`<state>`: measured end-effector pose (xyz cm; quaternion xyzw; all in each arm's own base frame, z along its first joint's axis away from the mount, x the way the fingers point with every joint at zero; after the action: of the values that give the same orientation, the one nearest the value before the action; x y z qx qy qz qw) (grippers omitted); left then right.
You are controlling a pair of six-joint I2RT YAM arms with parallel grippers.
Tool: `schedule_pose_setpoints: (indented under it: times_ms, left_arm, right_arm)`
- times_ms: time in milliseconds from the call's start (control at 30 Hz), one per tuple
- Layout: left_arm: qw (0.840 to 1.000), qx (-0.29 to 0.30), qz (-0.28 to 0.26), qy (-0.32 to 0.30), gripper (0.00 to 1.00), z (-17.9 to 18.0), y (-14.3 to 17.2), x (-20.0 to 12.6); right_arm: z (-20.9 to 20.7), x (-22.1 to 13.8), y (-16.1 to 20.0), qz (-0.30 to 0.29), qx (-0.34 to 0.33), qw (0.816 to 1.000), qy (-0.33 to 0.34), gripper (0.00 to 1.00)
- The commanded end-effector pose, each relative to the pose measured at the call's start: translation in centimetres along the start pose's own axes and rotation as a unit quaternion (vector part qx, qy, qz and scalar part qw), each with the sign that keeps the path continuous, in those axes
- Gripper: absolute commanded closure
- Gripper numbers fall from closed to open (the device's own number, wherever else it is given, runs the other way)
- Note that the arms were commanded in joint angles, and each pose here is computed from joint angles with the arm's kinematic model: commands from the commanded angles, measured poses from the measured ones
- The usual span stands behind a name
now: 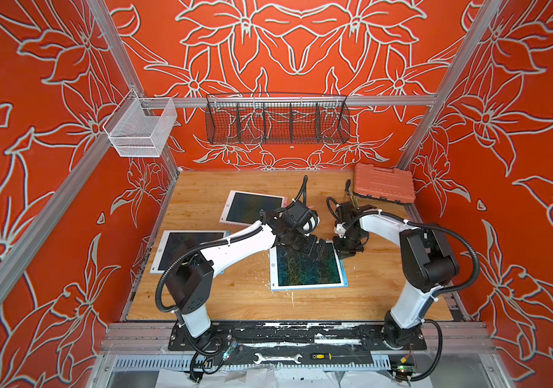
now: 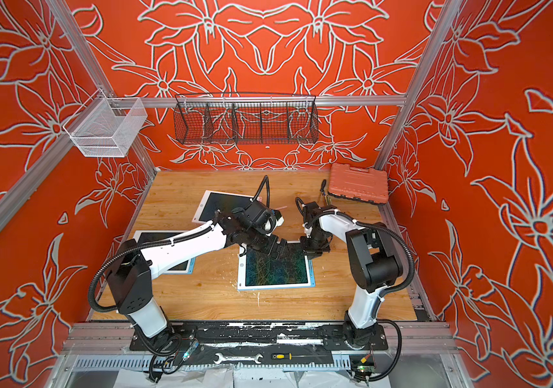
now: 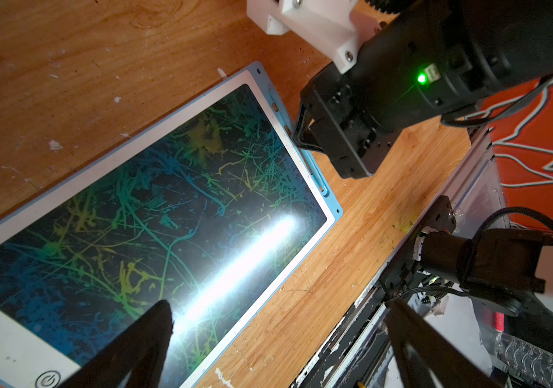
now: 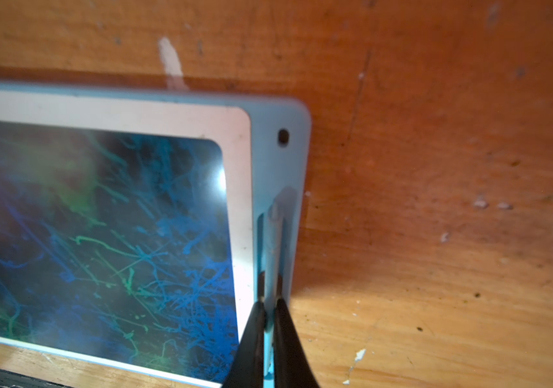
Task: Place the stylus back onto the writing tablet
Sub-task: Place the stylus on the writing tablet.
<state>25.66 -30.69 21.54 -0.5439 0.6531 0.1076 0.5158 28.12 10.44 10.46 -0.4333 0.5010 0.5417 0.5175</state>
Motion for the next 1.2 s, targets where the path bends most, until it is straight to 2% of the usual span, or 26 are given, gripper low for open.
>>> schedule_pose_setpoints:
  times_ms: [0,367,1167]
  left_arm:
    - [1.0,0.002,-0.01,0.008,0.03,-0.3,-0.1,-0.9]
    - [1.0,0.002,-0.007,0.006,0.03,-0.3,-0.1,-0.9]
    - [1.0,-0.001,-0.01,0.004,0.03,-0.2,0.3,-1.1]
  right_arm:
    - [-0.5,0.3,1.1,0.018,-0.007,0.999,0.026,0.89]
    - [-0.2,0.0,1.1,0.015,-0.006,1.0,0.019,0.82]
    - [1.6,-3.4,-0.7,-0.029,0.013,0.999,-0.028,0.82]
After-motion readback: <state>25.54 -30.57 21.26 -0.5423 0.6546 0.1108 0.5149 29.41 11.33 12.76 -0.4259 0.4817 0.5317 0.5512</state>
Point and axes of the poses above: each gripper's point midway between its finger pads, its own x axis out along the fingers, its own z axis along the line the jaws close on, y = z × x, the point moved 8 cm from there along -x, back along the fingers, and after that the axes turned 6 degrees about x, right-handed, at the moved point
